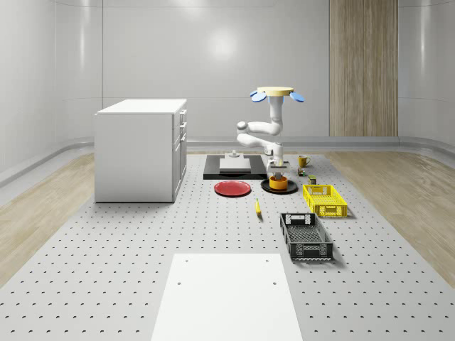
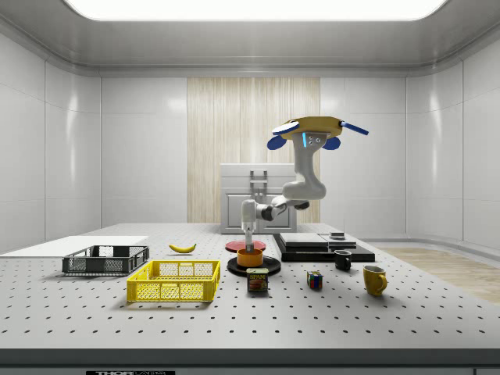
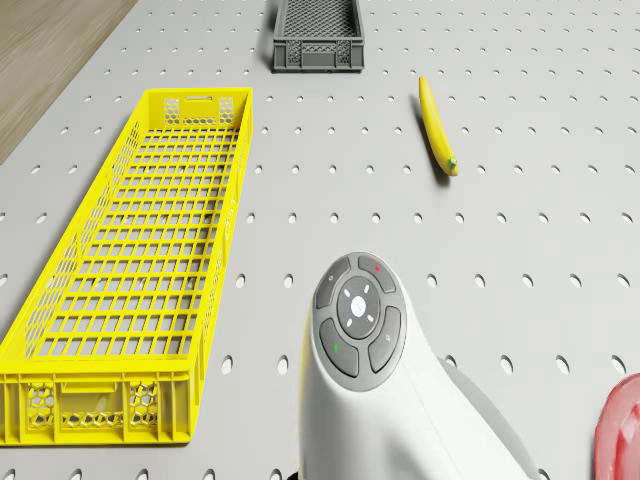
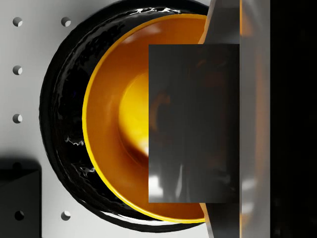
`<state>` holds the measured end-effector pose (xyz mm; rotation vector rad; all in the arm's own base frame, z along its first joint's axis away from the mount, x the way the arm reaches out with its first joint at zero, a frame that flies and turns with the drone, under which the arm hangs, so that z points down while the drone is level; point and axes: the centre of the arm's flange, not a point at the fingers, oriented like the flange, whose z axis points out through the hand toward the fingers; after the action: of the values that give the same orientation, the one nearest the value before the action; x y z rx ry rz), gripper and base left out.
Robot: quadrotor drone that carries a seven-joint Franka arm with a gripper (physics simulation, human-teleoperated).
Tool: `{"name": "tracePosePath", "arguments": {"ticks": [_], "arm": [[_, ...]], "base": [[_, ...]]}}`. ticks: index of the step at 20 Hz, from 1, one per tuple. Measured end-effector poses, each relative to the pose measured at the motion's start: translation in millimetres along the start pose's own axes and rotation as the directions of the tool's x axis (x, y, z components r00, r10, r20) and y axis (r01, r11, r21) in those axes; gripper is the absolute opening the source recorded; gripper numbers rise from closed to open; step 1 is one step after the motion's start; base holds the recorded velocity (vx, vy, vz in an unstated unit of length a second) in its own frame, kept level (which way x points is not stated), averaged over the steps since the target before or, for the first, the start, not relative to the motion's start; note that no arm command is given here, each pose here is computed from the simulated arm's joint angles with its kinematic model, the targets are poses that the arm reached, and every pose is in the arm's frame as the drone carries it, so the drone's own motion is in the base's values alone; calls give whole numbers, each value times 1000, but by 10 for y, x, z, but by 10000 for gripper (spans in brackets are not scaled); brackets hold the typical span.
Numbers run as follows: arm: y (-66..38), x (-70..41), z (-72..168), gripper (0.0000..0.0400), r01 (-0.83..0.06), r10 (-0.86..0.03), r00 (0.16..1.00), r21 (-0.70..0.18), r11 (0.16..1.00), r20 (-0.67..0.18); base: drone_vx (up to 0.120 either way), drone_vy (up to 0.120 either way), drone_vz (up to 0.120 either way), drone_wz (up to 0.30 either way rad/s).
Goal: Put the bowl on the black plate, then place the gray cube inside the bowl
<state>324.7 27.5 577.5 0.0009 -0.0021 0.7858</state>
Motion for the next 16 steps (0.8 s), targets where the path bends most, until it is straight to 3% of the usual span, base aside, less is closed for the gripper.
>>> {"name": "tracePosePath", "arguments": {"ticks": [7, 11, 16], "arm": [[-29, -28, 214, 250, 0, 0, 1000, 0, 1000, 0], [-34, -33, 294, 340, 0, 0, 1000, 0, 1000, 0], [-37, -36, 253, 383, 0, 0, 1000, 0, 1000, 0]], "base": [[0, 0, 0, 0], [0, 0, 0, 0], [0, 0, 0, 0]]}}
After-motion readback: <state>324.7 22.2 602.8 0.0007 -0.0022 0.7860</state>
